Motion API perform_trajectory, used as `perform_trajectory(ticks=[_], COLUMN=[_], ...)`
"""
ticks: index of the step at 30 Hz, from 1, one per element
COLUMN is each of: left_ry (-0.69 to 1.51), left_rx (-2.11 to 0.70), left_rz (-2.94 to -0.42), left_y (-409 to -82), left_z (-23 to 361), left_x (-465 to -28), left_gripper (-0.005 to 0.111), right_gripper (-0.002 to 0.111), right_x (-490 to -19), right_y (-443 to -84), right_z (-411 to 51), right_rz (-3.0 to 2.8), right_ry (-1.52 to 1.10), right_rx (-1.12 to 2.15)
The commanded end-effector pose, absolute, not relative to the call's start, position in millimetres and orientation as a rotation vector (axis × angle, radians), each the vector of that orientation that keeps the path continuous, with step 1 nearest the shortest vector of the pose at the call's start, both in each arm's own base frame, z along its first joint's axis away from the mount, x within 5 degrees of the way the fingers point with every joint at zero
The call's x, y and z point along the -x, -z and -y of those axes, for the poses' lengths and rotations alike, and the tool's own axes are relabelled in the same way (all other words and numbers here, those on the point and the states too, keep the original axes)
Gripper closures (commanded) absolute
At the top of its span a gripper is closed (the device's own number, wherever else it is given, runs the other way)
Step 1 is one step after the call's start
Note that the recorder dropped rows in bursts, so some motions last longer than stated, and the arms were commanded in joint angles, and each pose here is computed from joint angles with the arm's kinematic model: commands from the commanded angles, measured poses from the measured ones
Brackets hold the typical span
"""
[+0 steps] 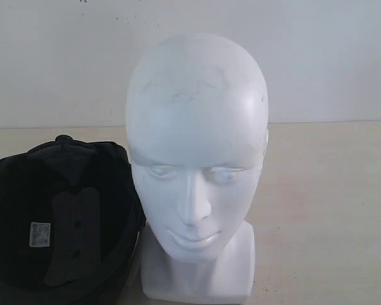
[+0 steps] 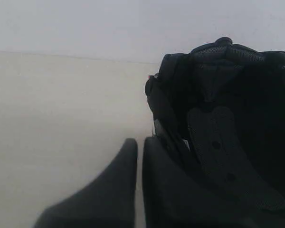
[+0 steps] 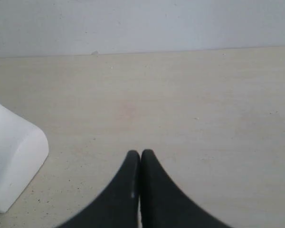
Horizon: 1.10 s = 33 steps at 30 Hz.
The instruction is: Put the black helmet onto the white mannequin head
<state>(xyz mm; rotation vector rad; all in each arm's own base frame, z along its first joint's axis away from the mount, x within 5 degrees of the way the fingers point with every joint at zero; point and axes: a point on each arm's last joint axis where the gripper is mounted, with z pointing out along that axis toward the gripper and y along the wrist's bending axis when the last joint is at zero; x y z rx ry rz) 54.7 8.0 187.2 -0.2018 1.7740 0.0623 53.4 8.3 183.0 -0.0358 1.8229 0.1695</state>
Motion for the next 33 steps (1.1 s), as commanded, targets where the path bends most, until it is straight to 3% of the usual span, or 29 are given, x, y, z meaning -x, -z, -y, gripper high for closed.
perform_trajectory(ticks=[1,9,11,14,20,26,33], left_ry=[-0.062,0.023,0.055,0.189,0.257,0.414,0.419], left_rx=[0.204,0.276,0.284,0.293,0.265,0.31,-0.052], left_rz=[-1.772,-1.745,-1.677,-1.502,-1.369,-1.373,-1.865], left_y=[-186,-191,-212,-284,-333,-332,-302], left_z=[-8,-6,-5,4,11,17,36], left_x=[-54,-55,-52,-33,-9,-9,-28], left_gripper=[0.102,0.102,0.102,0.102,0.102,0.102,0.102], right_gripper=[0.109,0.109,0.109,0.109,0.109,0.109,0.109], right_x=[-53,-53,-53,-53,-53,-53,-53], right_y=[-184,-184,-184,-184,-184,-184,-184], right_z=[-8,-8,-8,-8,-8,-8,-8], right_rz=[-1.808,-1.808,-1.808,-1.808,-1.808,-1.808,-1.808], right_ry=[-0.164,-0.164,-0.164,-0.164,-0.164,-0.164,-0.164], right_rx=[0.032,0.032,0.032,0.032,0.032,0.032,0.032])
